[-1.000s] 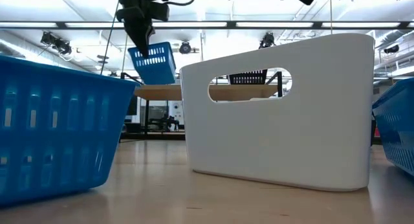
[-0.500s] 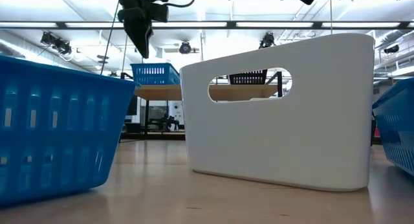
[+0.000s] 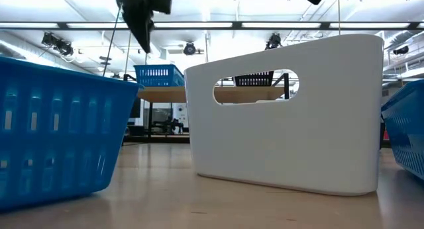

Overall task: Stack baskets on shelf by color
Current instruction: Put the top left blue bin on the shelf, then put the center left white bin on the shelf

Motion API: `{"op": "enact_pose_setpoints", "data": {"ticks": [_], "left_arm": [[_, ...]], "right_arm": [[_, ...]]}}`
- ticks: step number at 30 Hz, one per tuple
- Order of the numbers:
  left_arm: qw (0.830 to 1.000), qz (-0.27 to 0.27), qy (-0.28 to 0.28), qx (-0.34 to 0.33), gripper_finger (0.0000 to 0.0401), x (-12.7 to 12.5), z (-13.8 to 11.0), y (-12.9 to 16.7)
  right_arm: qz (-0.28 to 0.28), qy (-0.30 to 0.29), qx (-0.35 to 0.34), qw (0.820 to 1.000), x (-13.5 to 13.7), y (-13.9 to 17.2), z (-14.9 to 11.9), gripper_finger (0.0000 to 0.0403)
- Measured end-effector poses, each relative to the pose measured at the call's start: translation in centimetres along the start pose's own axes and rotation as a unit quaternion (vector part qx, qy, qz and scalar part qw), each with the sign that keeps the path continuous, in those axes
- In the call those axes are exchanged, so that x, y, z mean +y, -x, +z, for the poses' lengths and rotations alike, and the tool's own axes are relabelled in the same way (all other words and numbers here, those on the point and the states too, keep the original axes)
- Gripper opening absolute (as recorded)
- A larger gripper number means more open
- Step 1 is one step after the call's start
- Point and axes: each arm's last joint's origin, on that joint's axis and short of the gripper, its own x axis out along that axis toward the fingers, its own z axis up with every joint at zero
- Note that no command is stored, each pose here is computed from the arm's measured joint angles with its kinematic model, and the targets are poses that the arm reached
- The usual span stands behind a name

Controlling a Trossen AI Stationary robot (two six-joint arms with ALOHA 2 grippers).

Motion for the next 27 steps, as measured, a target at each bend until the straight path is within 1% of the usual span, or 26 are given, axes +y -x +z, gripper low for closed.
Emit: {"op": "enact_pose_setpoints", "data": {"ticks": [4, 8, 10, 15, 17, 21, 27], "left_arm": [[0.999, -0.033, 0.036, 0.023, 0.0161, -3.7, 0.0, 0.5], [0.996, -0.052, 0.042, 0.052, 0.0164, -8.3, -0.2, 0.9], [0.995, -0.068, 0.047, 0.056, 0.0166, -10.8, -0.4, 1.2], [0.99, -0.1, 0.079, 0.065, 0.0167, -16.3, -1.4, 2.2], [0.988, -0.103, 0.089, 0.073, 0.0168, -18.4, -1.9, 2.3], [0.987, -0.092, 0.107, 0.082, 0.0175, -21.9, -2.9, 2.1], [0.985, -0.087, 0.105, 0.105, 0.0194, -27.0, -3.6, 0.1]], "right_arm": [[-0.033, -0.002, -0.009, 0.999, -0.4, 0.0, 0.1, 0.0075], [-0.061, 0.0, -0.016, 0.998, -0.9, 0.0, 0.2, 0.0075], [-0.065, 0.001, -0.017, 0.998, -1.0, 0.0, 0.2, 0.0075], [-0.067, 0.009, -0.016, 0.998, -1.0, 0.0, 0.2, 0.0075], [-0.068, 0.01, -0.016, 0.998, -1.0, 0.0, 0.2, 0.0075], [-0.07, 0.018, -0.017, 0.997, -1.0, 0.0, 0.3, 0.0075], [-0.073, 0.014, -0.019, 0.997, -1.0, 0.0, 0.3, 0.0075]]}}
